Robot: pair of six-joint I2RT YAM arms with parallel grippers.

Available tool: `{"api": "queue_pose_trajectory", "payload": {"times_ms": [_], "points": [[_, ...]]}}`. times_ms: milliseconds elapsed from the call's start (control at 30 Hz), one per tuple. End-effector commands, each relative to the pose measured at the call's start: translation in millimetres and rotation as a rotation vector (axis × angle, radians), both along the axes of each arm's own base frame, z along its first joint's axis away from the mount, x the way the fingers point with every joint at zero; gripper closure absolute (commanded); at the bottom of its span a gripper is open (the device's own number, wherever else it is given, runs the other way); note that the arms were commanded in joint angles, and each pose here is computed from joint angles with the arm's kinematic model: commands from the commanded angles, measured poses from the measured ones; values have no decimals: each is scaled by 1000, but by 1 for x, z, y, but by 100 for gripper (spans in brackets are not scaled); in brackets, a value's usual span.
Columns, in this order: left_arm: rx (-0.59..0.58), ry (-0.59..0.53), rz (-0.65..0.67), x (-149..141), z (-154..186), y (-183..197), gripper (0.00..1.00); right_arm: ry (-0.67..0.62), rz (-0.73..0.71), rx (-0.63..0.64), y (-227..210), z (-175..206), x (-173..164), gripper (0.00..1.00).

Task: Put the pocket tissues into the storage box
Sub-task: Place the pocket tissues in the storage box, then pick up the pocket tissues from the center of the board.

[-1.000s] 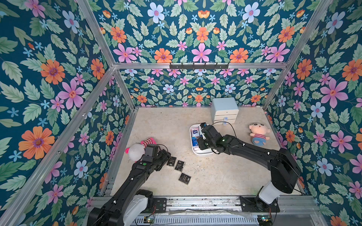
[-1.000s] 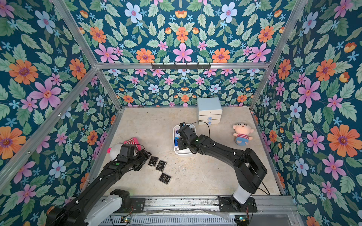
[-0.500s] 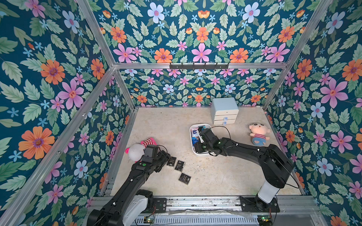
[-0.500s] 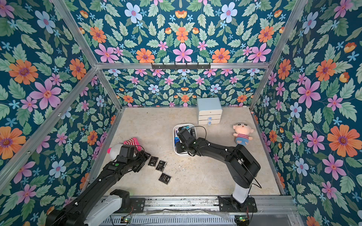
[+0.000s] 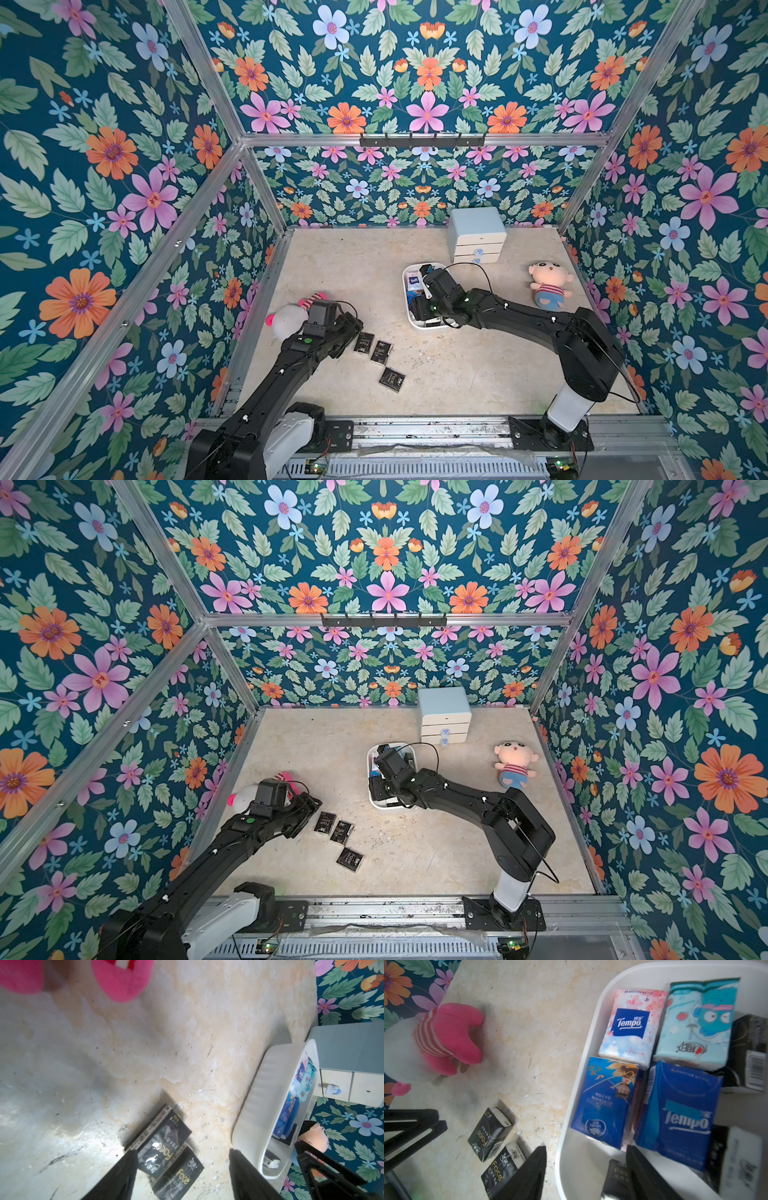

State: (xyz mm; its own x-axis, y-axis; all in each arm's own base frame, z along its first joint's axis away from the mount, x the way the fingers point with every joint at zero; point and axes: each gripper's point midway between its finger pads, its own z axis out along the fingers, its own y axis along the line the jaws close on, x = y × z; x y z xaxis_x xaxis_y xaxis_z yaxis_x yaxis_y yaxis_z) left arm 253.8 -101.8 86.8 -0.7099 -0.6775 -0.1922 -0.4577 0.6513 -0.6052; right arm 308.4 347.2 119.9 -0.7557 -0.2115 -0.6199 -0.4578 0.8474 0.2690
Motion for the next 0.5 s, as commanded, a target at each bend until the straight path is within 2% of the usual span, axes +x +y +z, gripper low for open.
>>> {"api": "queue_pose_trajectory", "payload": {"times_ms": [0, 267, 367, 467], "points": [[0, -28, 19, 8, 4, 1, 25, -45, 64, -78, 1, 7, -18, 34], [54, -24, 102, 8, -5, 21, 23, -116, 374, -249, 38, -3, -117, 32], [52, 9, 130, 3, -16, 27, 23, -93, 462, -278, 46, -18, -148, 26], [1, 63, 177, -12, -35, 28, 23, -59, 542, -314, 49, -37, -175, 18]]}}
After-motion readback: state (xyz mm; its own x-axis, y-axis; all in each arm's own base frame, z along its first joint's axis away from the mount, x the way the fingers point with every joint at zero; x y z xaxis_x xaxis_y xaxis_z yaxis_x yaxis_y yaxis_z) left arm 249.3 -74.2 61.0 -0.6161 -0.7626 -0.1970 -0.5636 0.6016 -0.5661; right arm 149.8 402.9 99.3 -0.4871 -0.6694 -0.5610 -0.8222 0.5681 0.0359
